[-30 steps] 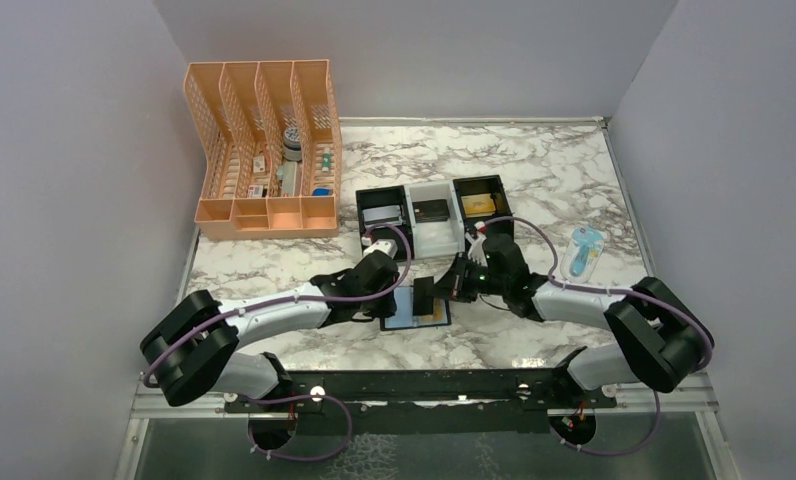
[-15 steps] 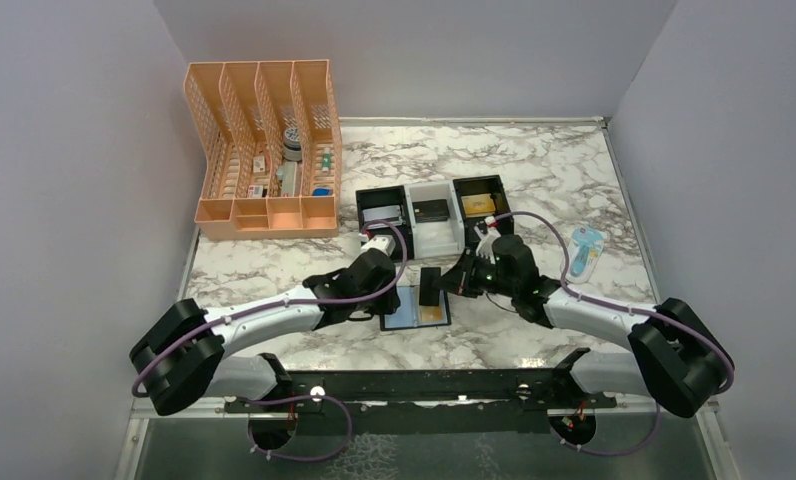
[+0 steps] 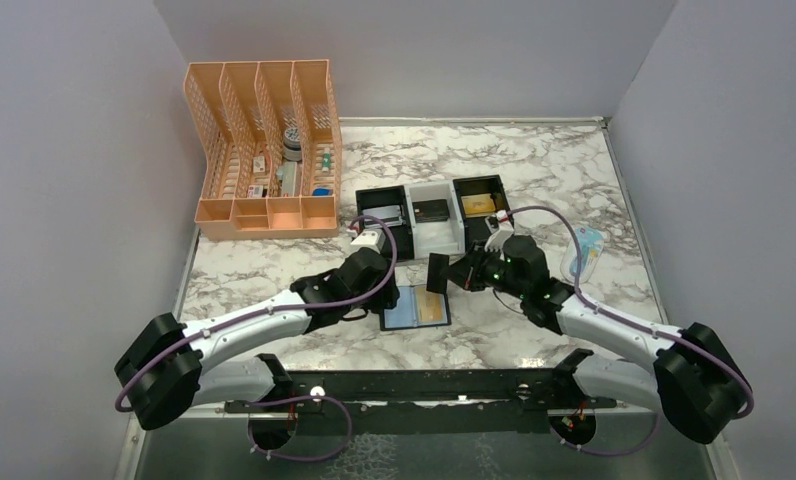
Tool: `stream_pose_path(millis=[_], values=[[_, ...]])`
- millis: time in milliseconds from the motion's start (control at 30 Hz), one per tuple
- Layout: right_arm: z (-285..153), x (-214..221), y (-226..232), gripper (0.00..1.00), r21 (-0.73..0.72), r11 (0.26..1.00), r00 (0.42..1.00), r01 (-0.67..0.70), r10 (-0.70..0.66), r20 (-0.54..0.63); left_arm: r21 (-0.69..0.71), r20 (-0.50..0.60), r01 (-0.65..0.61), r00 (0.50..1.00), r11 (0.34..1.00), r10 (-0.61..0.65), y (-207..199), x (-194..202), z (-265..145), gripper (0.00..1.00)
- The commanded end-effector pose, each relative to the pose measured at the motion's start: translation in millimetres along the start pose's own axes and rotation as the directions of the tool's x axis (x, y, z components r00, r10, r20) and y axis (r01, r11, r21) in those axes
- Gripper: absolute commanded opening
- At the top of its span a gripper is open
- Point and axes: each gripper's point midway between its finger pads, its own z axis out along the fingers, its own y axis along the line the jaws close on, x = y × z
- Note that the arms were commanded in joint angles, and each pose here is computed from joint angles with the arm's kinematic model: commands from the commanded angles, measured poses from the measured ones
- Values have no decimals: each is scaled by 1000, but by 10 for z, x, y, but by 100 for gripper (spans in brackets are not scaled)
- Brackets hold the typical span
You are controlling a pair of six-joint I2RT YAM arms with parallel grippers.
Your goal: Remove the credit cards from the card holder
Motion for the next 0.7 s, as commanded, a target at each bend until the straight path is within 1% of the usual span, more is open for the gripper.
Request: stream_pose_path(millis=[0,67,133,200,267,367,433,500,600,667], values=[[-78,-328,-78,1,89,992,986,93,-104,127,-47,37,11,999,999,-9,97,-59,-50,62],[-117,-452,-90,1,125,985,977,118,-138,164,-57,49,25,999,998,-22,114,-79,-66,70],[-139,-554,-137,1,176,976,969,131,-164,186,-74,64,44,997,996,-39,147,-107,-89,75],[-141,-624,-150,1,192,971,965,141,-178,191,-94,79,56,996,994,-49,187,-137,-118,80],[-127,-693,-115,1,163,976,967,145,-175,186,-107,93,60,994,992,-51,228,-167,-148,85],[-122,-820,-112,1,102,990,975,102,-120,187,-140,104,78,993,987,-64,343,-207,-195,94],[-151,-929,-160,1,71,995,976,70,-83,203,-135,101,96,991,986,-82,395,-227,-222,96],[-183,-1035,-258,1,81,995,972,55,-72,224,-122,95,119,990,985,-107,457,-240,-242,98],[-224,-1181,-353,1,117,991,960,72,-100,261,-115,109,153,984,981,-141,570,-287,-288,98],[-246,-1273,-366,1,144,982,947,119,-156,281,-125,125,171,980,977,-156,661,-323,-318,99]])
